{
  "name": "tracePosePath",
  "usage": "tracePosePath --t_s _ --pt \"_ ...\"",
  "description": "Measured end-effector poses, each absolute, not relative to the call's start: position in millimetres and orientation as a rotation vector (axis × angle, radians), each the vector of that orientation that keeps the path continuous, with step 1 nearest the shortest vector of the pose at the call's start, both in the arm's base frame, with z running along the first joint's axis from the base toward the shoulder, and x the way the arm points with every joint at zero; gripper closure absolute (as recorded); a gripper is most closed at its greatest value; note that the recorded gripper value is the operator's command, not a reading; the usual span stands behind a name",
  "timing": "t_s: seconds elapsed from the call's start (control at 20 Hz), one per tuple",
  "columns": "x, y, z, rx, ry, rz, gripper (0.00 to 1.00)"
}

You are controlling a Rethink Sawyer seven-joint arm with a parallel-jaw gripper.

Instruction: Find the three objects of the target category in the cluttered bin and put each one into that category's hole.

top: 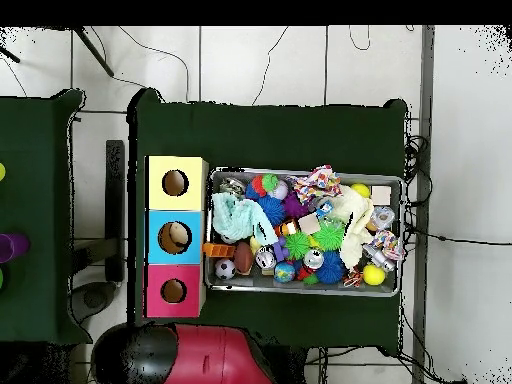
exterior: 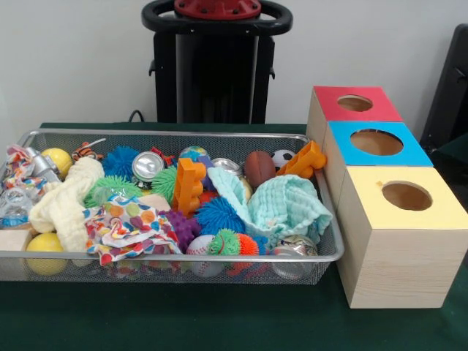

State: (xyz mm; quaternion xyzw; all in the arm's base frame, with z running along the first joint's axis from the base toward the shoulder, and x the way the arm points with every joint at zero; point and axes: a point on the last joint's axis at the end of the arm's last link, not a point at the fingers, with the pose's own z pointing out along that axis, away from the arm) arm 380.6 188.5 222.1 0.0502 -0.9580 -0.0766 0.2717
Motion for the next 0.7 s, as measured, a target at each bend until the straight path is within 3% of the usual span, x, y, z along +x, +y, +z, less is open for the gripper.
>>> tracePosePath --t_s 0.25,0.35,0.6,0.7 --pt "379 199 140 0.154 -3.015 -0.136 0.00" --pt "370 201 89 0.172 -3.273 -0.096 0.00" --pt "309 213 78 0.235 -3.549 -0.184 0.00" --pt "276 228 53 0.172 -3.531 -0.252 0.00"
